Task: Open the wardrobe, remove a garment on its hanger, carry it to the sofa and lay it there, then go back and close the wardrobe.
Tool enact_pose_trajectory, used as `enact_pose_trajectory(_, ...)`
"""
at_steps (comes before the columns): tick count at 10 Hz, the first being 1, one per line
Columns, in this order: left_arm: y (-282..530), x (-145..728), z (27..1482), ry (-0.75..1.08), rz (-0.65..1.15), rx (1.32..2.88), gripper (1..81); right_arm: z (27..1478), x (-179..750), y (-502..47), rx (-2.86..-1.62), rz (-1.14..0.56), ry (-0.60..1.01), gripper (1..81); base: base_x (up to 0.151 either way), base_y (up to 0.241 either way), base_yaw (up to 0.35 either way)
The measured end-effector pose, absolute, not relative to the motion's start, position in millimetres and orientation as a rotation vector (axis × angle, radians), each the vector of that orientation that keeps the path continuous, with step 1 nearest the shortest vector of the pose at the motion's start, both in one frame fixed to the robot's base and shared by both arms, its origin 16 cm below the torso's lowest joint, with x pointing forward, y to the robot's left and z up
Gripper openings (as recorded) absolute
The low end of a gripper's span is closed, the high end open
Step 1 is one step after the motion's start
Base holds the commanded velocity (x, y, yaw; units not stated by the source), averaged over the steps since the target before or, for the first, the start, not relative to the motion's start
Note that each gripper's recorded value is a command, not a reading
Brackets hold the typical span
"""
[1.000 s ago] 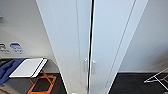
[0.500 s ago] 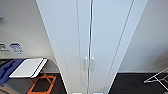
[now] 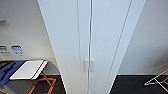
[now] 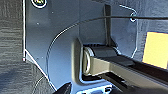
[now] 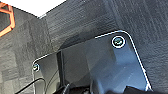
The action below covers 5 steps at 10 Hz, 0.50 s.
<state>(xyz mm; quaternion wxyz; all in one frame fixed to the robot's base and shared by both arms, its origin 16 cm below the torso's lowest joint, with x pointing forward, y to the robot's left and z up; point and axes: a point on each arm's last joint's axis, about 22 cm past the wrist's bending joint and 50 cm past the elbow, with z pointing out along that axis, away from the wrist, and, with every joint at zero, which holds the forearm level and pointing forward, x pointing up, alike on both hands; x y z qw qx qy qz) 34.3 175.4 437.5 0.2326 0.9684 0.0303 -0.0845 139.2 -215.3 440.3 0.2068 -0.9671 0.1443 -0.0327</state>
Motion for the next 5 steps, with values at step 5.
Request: enact_pose_trajectory(5, 166, 25, 428, 0.075, -0.191, 2.725, 81.1, 427, 4, -144, -2.729, 0.002, 0.177, 81.1, 0.0, 0.0, 0.0)
